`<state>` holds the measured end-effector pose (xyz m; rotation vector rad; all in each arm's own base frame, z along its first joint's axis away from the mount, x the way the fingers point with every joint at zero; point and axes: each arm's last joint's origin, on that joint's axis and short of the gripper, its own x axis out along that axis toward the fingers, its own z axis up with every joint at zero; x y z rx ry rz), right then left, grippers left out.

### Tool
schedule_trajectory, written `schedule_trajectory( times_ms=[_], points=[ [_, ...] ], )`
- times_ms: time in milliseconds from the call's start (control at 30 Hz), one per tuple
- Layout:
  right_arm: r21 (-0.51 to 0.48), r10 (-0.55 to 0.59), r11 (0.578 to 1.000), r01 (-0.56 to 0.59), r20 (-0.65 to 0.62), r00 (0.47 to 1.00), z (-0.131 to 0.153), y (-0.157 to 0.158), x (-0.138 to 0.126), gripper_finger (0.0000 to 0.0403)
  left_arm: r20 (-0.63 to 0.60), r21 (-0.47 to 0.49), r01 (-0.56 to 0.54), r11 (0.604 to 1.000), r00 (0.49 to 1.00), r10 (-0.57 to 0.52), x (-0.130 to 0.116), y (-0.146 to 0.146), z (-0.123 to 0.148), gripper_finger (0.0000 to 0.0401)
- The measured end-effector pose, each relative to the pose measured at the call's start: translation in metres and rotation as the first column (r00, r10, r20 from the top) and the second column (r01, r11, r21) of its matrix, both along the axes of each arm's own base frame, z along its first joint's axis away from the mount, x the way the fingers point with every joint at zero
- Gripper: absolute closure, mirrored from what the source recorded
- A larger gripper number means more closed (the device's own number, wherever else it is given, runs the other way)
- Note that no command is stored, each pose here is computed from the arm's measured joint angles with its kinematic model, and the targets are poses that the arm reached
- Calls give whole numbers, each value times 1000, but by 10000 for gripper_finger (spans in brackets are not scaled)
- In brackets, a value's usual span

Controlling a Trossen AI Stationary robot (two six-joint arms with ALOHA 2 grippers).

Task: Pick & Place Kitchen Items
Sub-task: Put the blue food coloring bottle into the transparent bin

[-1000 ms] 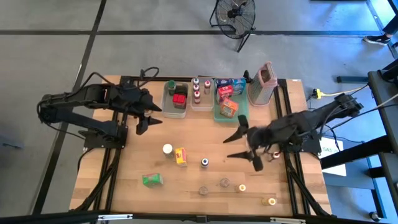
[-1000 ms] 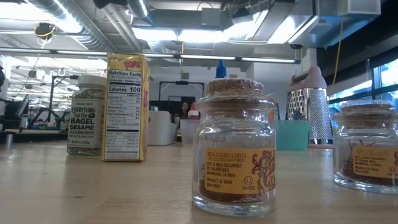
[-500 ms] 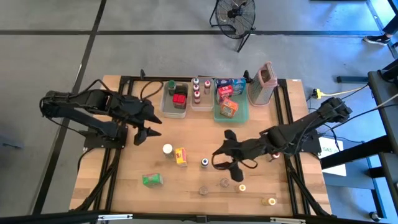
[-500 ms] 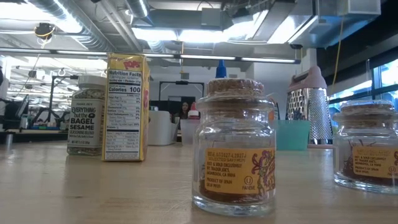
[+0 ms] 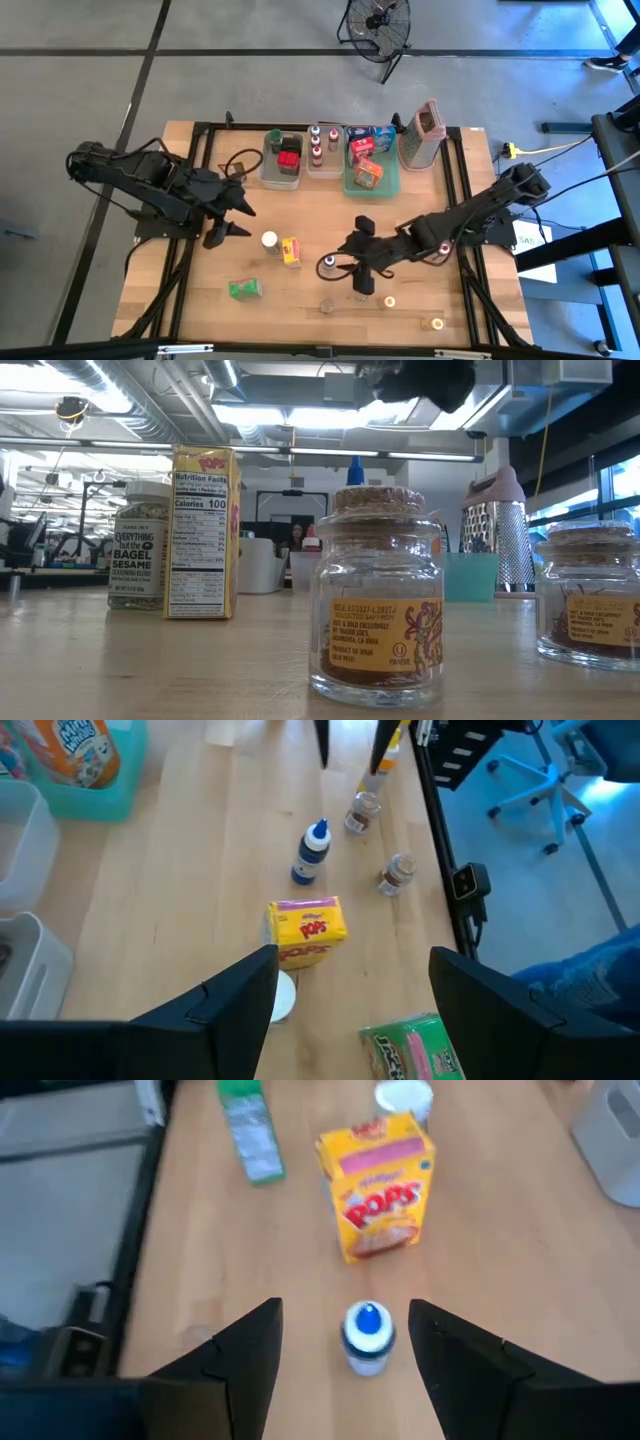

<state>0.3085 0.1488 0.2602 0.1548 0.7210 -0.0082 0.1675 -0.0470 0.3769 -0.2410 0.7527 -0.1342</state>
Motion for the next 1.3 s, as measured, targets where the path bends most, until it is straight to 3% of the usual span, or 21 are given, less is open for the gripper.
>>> schedule_trajectory(
  times_ms=[300, 1300],
  points=[
    [-101, -92, 991, 88, -35, 995, -25, 0, 10, 182, 2, 1, 2, 1000, 1000, -2, 0, 0, 0, 146],
    [-43, -103, 994, 100, -85, 991, -45, 6, 18, 183, 10, 0, 0, 1000, 1000, 0, 0, 0, 1, 146]
  ],
)
